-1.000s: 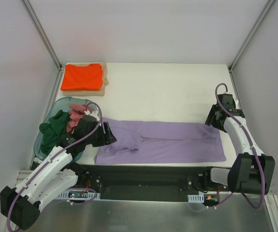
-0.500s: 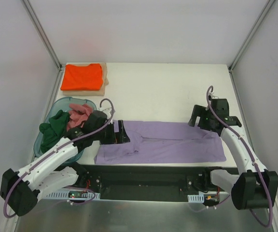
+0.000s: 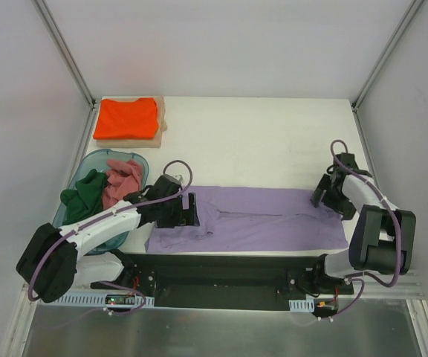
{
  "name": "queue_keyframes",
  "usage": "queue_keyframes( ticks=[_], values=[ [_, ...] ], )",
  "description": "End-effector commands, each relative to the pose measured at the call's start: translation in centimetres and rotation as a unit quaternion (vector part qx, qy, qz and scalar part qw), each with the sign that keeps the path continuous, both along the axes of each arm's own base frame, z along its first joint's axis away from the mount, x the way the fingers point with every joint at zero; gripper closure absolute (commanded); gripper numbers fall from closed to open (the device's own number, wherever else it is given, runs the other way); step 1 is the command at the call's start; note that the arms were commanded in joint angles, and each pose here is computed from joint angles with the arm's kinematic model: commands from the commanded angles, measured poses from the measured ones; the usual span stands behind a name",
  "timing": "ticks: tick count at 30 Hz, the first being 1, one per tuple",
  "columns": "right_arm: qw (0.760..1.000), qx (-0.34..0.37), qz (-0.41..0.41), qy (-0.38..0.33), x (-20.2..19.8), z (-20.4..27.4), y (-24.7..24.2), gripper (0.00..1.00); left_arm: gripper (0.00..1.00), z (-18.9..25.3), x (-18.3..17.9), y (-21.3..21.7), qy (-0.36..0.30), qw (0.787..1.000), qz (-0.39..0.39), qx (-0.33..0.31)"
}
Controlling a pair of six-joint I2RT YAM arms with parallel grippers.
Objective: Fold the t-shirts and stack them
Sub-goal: Fold the other side of the tshirt into a rectangle, then rotate the tshirt 90 degrees
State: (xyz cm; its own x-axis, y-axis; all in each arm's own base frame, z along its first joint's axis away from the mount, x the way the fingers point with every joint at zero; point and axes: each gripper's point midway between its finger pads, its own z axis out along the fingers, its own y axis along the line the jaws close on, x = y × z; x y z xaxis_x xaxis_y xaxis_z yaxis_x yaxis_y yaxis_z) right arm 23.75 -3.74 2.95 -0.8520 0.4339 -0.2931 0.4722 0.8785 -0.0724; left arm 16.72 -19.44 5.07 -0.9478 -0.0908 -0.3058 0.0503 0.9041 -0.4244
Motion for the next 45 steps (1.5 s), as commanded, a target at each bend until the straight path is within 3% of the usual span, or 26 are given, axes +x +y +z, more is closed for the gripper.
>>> queue_keyframes(
  ticks=[1,5,9,13,18,22,26,30,35,38,42,45],
  values=[
    [0.984,-0.125,-0.129,-0.007,-0.6,3.5,-7.6,0.04,0.01,-1.8,0.5,1.6,0.001,0.999,0.021,0.040],
    [0.986,-0.101,-0.118,-0.066,1.2,5.5,-7.2,0.04,0.01,-2.1,0.6,1.8,0.004,0.999,0.019,0.049],
    [0.987,0.026,-0.040,-0.154,3.5,6.0,-2.0,0.04,0.01,-1.6,1.7,1.4,0.000,0.998,0.026,0.051],
    [0.967,0.138,0.077,-0.198,3.9,6.6,5.3,0.04,0.01,-0.7,3.1,0.4,-0.001,0.998,0.039,0.040],
    [0.941,0.172,0.222,-0.188,1.7,6.1,13.4,0.04,0.01,0.1,4.0,-0.5,0.001,0.998,0.058,0.028],
    [0.936,0.212,0.227,-0.166,0.3,3.7,15.8,0.04,0.01,-0.8,4.5,-0.8,0.022,0.997,0.071,0.036],
    [0.944,0.205,0.220,-0.136,0.0,1.3,15.6,0.04,0.01,-2.4,6.0,-2.0,0.060,0.995,0.068,0.031],
    [0.953,0.207,0.197,-0.097,-1.3,-0.9,15.3,0.04,0.01,-3.0,10.6,-2.5,0.078,0.994,0.079,0.014],
    [0.957,0.219,0.170,-0.084,-3.8,-2.1,15.4,0.04,0.01,-1.5,18.6,-6.6,0.060,0.996,0.055,-0.047],
    [0.947,0.244,0.196,-0.070,-6.0,-2.2,17.2,0.04,0.01,-1.7,24.2,-9.9,0.046,0.995,0.035,-0.077],
    [0.937,0.271,0.217,-0.039,-8.9,-2.6,19.9,0.04,0.01,0.0,32.5,-15.3,0.027,0.984,0.023,-0.177],
    [0.909,0.313,0.273,-0.024,-10.3,-1.6,24.8,0.04,0.01,1.0,38.4,-18.4,-0.015,0.969,0.037,-0.242]
  ],
)
